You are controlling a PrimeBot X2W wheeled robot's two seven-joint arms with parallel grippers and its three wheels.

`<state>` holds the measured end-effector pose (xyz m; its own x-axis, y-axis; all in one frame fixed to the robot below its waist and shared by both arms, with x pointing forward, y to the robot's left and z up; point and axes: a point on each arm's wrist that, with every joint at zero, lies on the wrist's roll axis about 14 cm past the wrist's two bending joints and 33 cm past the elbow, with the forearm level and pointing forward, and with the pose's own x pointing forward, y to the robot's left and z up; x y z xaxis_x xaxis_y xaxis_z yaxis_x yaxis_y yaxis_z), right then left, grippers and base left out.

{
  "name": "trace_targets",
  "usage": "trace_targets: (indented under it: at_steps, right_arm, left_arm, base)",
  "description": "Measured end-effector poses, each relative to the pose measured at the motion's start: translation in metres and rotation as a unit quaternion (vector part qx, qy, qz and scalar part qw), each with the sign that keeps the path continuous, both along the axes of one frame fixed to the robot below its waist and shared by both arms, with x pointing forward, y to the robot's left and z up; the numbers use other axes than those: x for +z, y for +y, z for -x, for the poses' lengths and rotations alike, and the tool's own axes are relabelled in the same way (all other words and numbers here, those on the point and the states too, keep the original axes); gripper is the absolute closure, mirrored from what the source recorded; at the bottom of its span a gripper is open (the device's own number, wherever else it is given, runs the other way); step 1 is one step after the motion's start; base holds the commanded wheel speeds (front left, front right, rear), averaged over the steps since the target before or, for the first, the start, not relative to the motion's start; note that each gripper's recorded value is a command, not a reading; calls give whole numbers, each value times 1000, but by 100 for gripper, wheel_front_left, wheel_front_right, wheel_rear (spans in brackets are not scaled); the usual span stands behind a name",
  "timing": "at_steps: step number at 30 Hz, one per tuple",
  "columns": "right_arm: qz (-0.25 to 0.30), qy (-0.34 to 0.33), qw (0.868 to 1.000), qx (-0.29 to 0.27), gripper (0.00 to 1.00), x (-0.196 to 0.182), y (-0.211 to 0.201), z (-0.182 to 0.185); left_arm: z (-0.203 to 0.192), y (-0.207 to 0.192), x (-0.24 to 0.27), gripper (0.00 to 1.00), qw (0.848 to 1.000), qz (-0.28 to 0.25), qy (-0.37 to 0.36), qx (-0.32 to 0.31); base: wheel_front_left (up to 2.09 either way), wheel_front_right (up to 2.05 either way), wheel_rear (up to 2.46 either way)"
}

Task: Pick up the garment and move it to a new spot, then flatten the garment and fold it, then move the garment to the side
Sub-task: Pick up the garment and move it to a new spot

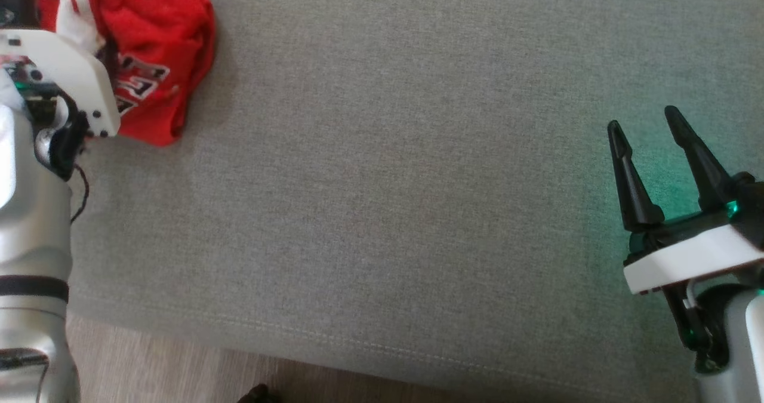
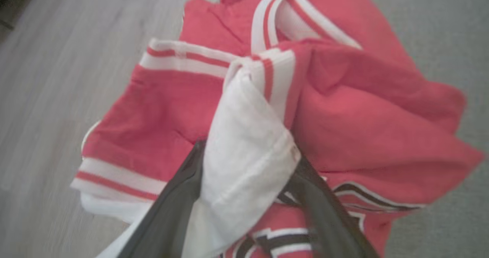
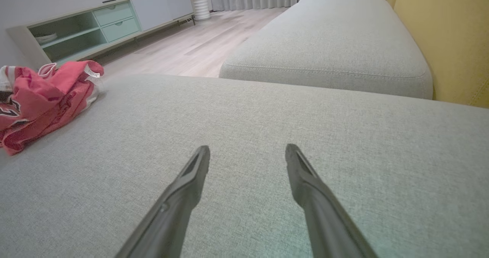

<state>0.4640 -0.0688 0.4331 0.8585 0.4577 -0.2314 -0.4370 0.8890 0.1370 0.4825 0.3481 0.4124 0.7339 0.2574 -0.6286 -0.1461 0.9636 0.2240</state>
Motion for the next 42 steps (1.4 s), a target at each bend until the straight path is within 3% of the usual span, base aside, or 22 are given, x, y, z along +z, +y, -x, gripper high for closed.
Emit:
trace_targets:
  at_steps: [1,2,7,11,18,25,35,42]
  right_arm:
    - [0,1,1000,-1,0,-1,-1,0]
    - [0,1,1000,-1,0,-1,-1,0]
    - [-1,-5,1000,-3,0,3,-2,-2]
    - [-5,-29,1000,-9,0,19,-3,-6]
    - [-25,-73,997,-24,0,56,-3,1]
    - [-46,-108,992,-40,0,90,-6,22]
    - [-50,-110,989,-91,0,99,-37,58]
    - [-38,-112,981,-154,0,101,-80,77]
  left_arm:
    - [2,-1,-5,58,1000,7,12,4]
    - [1,-2,-7,100,1000,7,14,1]
    - [-11,1,10,100,999,-12,-40,-8]
    - [-25,6,54,100,989,-34,-146,-3]
    - [-31,-1,150,100,944,-43,-327,-7]
    - [-2,-36,207,100,902,-29,-431,-32]
    - [26,-155,211,100,875,53,-458,-145]
    - [35,-286,194,100,847,159,-427,-276]
  base:
    - [0,0,0]
    - [0,0,0]
    - [0,0,0]
    - [0,0,0]
    - [0,0,0]
    - [0,0,0]
    - [0,0,0]
    - [0,0,0]
